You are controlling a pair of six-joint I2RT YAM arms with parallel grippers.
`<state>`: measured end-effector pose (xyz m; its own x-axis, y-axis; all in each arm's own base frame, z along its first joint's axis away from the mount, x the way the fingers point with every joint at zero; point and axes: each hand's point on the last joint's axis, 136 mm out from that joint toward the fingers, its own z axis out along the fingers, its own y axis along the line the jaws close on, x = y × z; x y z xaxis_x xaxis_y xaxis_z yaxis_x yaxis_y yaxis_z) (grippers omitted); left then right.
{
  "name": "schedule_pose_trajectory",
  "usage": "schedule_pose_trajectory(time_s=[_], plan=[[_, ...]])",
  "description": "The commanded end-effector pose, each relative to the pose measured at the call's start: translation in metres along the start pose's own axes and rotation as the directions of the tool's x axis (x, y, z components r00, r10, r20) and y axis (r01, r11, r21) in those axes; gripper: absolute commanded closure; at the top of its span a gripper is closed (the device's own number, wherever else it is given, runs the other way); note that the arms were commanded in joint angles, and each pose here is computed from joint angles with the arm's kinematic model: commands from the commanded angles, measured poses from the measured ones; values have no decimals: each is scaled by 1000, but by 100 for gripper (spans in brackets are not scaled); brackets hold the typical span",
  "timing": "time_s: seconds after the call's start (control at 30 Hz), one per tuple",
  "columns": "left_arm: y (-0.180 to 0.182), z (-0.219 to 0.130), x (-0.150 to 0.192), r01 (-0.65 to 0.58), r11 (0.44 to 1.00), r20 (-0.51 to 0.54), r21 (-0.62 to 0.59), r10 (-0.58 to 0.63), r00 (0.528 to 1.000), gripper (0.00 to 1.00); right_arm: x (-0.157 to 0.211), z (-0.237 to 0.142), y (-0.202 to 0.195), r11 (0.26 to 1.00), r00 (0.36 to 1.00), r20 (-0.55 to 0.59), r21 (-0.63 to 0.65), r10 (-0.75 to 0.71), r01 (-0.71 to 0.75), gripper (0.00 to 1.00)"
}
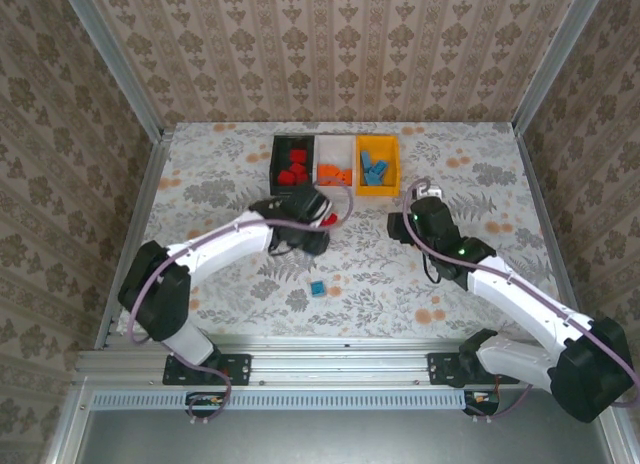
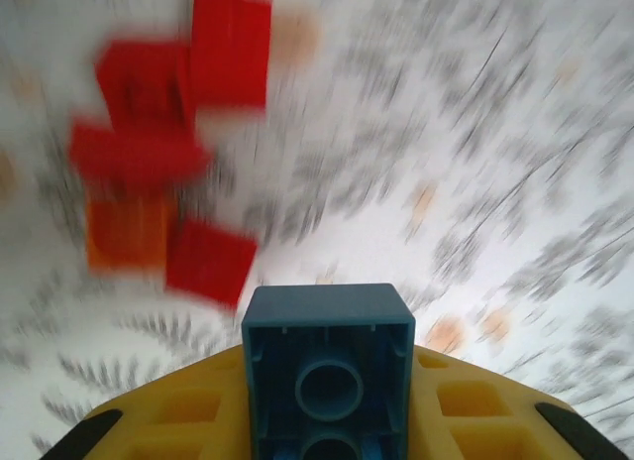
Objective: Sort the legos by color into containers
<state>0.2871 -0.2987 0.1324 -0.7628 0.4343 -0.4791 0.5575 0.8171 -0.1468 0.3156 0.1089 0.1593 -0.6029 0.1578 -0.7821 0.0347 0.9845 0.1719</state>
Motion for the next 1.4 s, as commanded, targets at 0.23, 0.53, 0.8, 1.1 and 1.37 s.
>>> schedule_pose_trajectory(time_s=[0.23, 0.53, 0.8, 1.1, 1.37], plan=[[-48, 51, -188, -62, 965, 202, 253, 9, 979, 84, 54, -7, -43, 981, 985, -21, 91, 172, -170, 28], [-32, 116, -244, -10, 959, 332, 284, -89, 939, 78, 61, -20, -46, 973, 974, -2, 43, 226, -226, 28], [-13, 140, -267, 27, 946, 407, 322, -164, 899, 61, 75, -25, -55, 970, 971, -7, 48, 239, -238, 27], [-56, 89, -275, -82, 906, 431, 415, -117, 895, 0, 75, -31, -55, 969, 969, 3, 25, 246, -246, 27], [-55, -1, -230, -78, 958, 472, 276, -64, 879, 0, 61, -36, -30, 972, 975, -13, -72, 222, -222, 28]])
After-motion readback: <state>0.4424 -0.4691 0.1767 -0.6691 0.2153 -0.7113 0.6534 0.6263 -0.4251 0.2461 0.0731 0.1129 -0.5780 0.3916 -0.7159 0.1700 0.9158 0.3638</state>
